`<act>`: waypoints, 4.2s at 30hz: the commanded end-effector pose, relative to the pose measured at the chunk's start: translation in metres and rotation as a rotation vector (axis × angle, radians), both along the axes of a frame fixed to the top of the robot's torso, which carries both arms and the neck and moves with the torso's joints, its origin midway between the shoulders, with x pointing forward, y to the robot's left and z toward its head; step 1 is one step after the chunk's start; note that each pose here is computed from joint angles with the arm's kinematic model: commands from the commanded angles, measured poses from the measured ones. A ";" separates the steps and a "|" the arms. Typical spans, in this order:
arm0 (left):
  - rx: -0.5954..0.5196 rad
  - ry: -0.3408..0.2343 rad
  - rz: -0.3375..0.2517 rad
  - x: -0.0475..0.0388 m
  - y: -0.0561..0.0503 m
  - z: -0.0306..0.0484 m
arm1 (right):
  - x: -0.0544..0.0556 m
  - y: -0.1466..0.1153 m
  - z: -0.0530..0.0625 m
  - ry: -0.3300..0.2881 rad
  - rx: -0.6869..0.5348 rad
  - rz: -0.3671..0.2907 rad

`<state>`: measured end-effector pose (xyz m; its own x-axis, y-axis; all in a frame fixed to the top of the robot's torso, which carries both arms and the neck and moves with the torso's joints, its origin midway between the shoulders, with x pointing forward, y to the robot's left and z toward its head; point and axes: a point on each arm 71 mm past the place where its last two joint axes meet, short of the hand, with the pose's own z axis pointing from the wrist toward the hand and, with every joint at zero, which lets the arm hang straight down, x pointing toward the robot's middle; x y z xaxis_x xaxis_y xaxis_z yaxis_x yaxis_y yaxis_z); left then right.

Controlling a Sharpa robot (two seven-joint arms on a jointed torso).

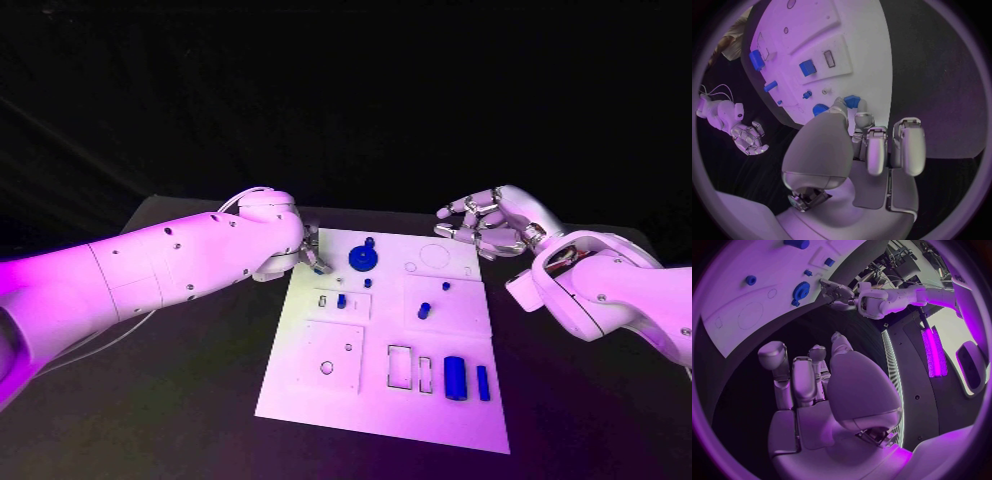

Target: Assemble the parts on the task board

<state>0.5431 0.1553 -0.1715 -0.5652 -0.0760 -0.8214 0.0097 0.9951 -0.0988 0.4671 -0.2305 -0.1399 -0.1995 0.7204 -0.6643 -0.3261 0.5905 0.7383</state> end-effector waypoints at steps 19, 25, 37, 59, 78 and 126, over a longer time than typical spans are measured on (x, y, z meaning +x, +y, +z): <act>0.018 0.104 0.019 -0.0050 0.011 -0.0159 | 0.000 0.001 -0.001 0.000 -0.006 0.015; 0.021 0.121 0.012 -0.0061 0.012 -0.0167 | 0.001 0.001 -0.001 0.001 -0.005 0.011; 0.026 0.132 0.009 -0.0070 0.016 -0.0165 | 0.002 0.001 -0.001 0.003 -0.004 0.010; -0.011 0.130 0.035 -0.0055 0.020 -0.0162 | 0.001 -0.003 -0.002 0.006 -0.007 0.003; -0.290 0.200 0.172 -0.0121 0.043 -0.0055 | 0.003 -0.002 -0.003 0.007 -0.007 0.002; -0.354 0.039 0.169 -0.0724 0.032 -0.0179 | 0.002 0.004 -0.006 0.018 -0.005 0.015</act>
